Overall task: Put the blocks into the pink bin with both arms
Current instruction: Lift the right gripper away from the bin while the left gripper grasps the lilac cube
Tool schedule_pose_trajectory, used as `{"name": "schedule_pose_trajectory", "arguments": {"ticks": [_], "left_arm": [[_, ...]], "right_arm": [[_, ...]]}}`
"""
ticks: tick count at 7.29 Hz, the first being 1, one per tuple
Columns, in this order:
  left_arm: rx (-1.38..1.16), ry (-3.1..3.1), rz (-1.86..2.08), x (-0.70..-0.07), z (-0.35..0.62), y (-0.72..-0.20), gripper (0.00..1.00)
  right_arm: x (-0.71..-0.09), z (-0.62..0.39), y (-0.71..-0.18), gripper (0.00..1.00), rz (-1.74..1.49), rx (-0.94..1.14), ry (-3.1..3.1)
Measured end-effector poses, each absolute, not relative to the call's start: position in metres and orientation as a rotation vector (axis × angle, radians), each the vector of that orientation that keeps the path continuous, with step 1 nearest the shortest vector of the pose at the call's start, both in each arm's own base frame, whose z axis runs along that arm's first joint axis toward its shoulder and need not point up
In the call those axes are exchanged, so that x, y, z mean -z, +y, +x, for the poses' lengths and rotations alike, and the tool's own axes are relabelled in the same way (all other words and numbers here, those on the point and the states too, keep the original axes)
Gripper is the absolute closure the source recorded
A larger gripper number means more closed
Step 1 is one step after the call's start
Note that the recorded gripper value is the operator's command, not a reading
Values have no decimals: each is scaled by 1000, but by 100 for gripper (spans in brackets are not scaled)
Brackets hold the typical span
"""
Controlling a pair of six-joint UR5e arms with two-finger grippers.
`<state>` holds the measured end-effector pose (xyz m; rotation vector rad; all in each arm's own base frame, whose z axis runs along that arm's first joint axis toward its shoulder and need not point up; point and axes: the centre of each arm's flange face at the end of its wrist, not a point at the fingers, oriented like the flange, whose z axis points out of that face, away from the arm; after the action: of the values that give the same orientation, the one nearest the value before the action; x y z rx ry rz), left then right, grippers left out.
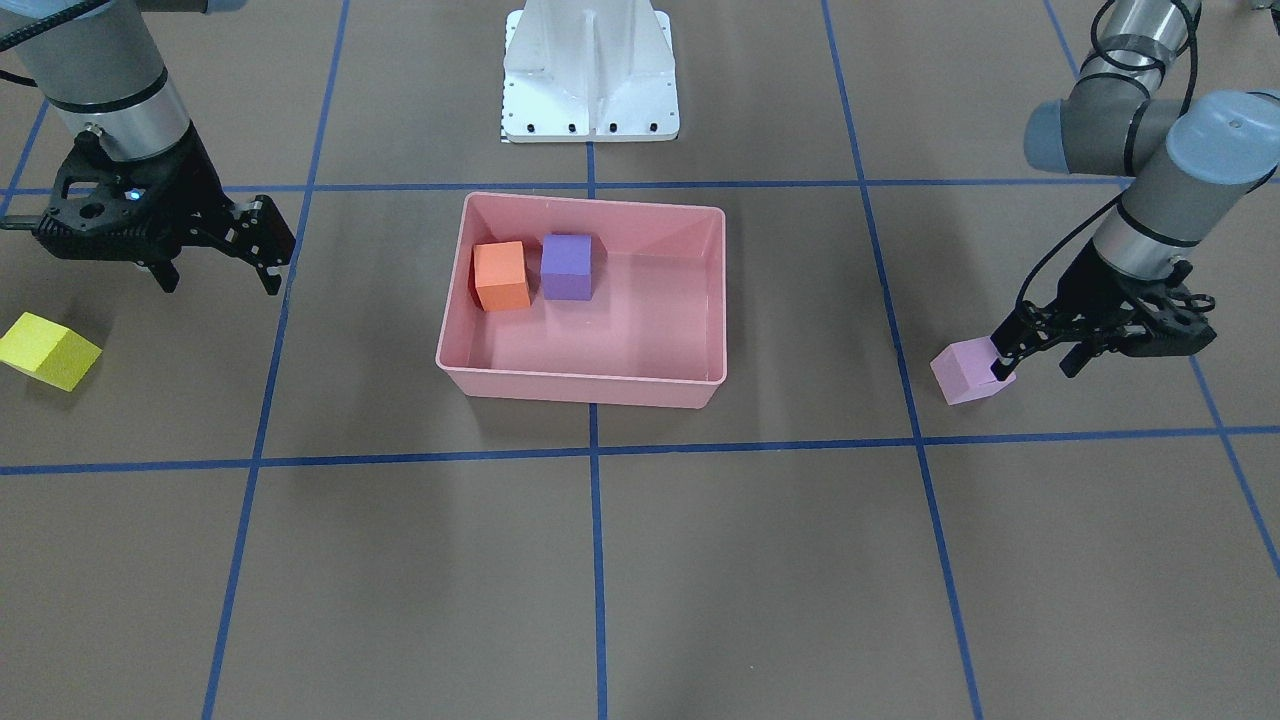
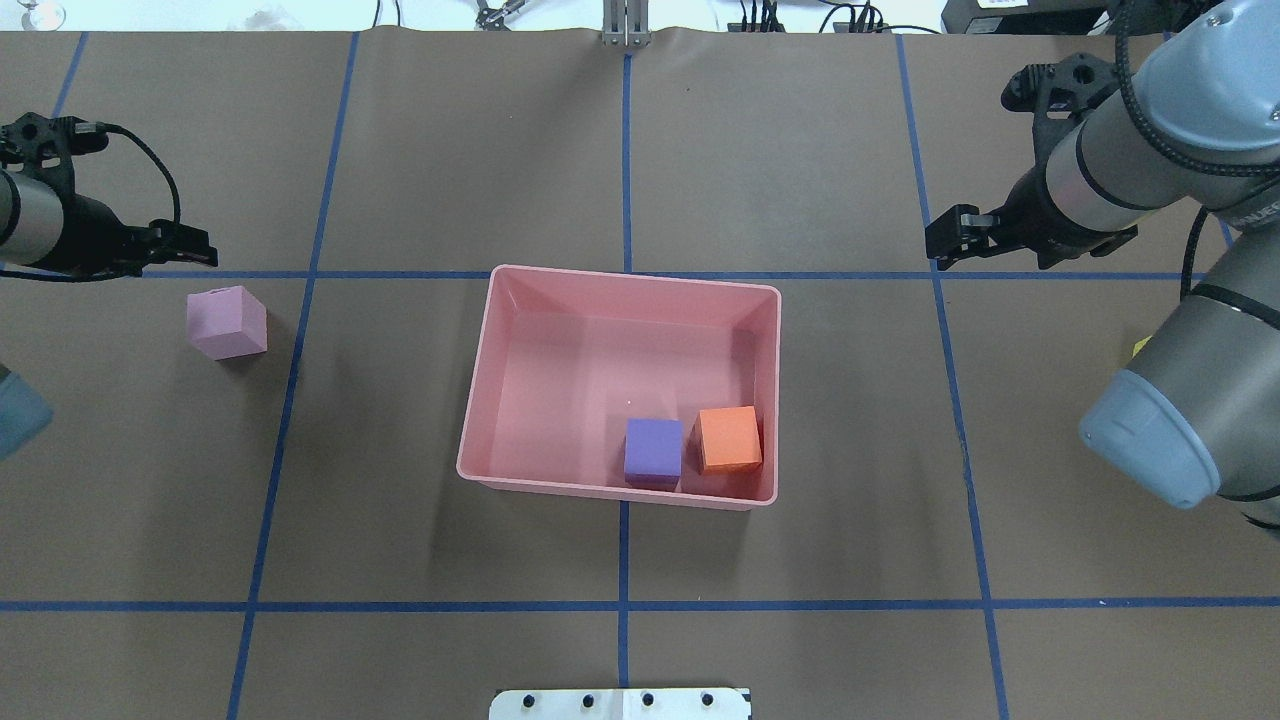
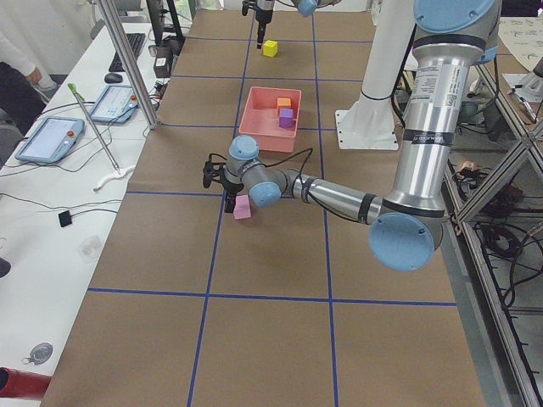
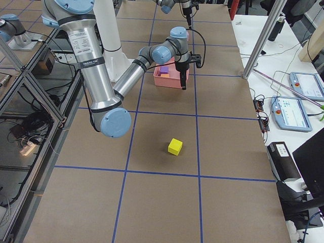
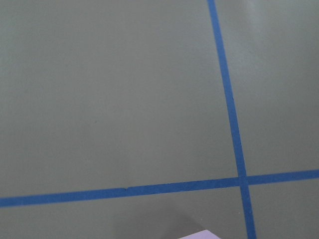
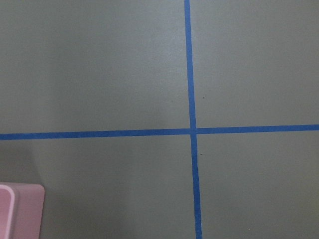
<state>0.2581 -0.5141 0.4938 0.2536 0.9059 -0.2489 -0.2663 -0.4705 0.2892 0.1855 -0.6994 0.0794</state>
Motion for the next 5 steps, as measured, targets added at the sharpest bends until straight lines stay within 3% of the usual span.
{"name": "schedule_pose_trajectory", "arguments": {"ticks": [2,3,4,5], "left_arm": [[287,868,251,-506,294,-492,0],[276,851,243,-515,302,-482,11],[260,838,241,-521,308,-475,72],[250,831,245,-523,311,-471,100]], "right_arm": [[-302,-247,-476,0,201,-3,-687],[-312,-237,-478,0,206,32,-675],[-323,-229,-477,0,210,57,-664],[-339,-223,-475,0,220,73,-664]]}}
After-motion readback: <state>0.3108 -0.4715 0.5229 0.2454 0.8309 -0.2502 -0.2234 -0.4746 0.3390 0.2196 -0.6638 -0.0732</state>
